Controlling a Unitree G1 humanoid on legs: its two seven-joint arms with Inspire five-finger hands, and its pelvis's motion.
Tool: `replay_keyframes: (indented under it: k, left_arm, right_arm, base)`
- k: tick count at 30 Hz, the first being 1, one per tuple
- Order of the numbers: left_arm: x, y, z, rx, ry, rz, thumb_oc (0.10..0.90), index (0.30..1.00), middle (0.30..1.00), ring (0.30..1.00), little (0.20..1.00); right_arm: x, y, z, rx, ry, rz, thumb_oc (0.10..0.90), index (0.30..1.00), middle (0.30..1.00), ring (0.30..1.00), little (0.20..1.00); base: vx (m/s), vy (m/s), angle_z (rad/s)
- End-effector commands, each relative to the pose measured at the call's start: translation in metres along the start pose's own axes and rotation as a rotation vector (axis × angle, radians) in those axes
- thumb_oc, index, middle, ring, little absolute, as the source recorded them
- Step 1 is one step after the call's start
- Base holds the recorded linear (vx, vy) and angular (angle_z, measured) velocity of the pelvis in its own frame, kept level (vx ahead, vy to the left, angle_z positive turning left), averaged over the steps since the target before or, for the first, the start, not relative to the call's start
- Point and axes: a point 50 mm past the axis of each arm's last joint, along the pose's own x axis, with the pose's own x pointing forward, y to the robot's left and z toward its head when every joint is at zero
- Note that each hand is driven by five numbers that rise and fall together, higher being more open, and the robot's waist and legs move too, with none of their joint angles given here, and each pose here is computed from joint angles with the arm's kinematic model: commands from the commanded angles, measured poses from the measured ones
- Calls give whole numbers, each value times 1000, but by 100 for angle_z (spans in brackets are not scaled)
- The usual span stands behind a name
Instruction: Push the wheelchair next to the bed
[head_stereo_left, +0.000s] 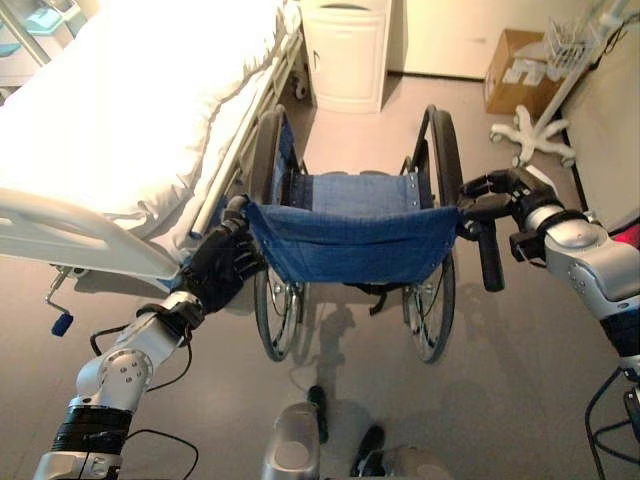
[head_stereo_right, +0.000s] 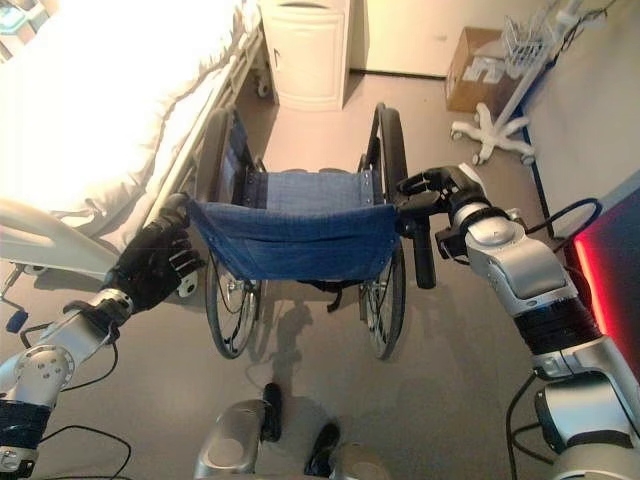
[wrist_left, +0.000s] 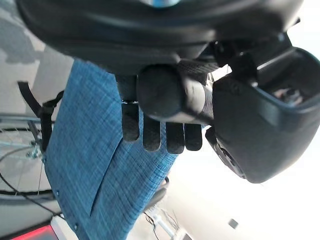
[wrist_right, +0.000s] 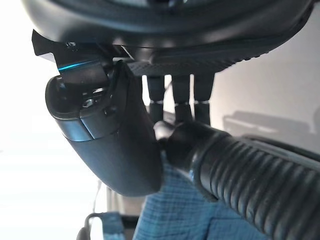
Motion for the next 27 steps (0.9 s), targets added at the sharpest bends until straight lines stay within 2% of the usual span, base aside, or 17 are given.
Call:
replay_keyframes:
  k: [1, 9, 15, 19, 23, 27]
  left_arm:
    - [-13, -52, 102, 85, -472, -288, 400, 300, 300, 300, 300]
    - [-15, -50, 112, 110, -413, -297, 400, 300, 300, 300, 300]
    - [-14, -54, 119, 129, -420, -306, 400, 300, 300, 300, 300]
    - [-13, -61, 122, 116, -435, -323, 400, 300, 300, 300, 300]
    - [-9, -70, 116, 90, -459, -334, 400, 300, 300, 300, 300]
    - [-5, -77, 118, 100, -473, -322, 400, 300, 300, 300, 300]
  right_arm:
    - [-9, 58, 52, 78, -291, 254, 400, 300, 300, 300, 300]
    - [-10, 38, 45, 131, -281, 219, 400, 300, 300, 300, 300]
    - [-12, 39, 41, 140, -282, 223, 400, 300, 300, 300, 300]
    - [-16, 29, 40, 118, -290, 210, 400, 300, 300, 300, 300]
    - [-20, 18, 47, 76, -312, 198, 400, 300, 300, 300, 300]
    - [-22, 24, 63, 85, -336, 201, 400, 300, 300, 300, 300]
  base:
    - [134, 5, -21]
    - [370, 103, -11]
    - [198, 85, 19]
    - [206, -21, -4]
    - [229, -5, 7]
    - [374, -166, 57]
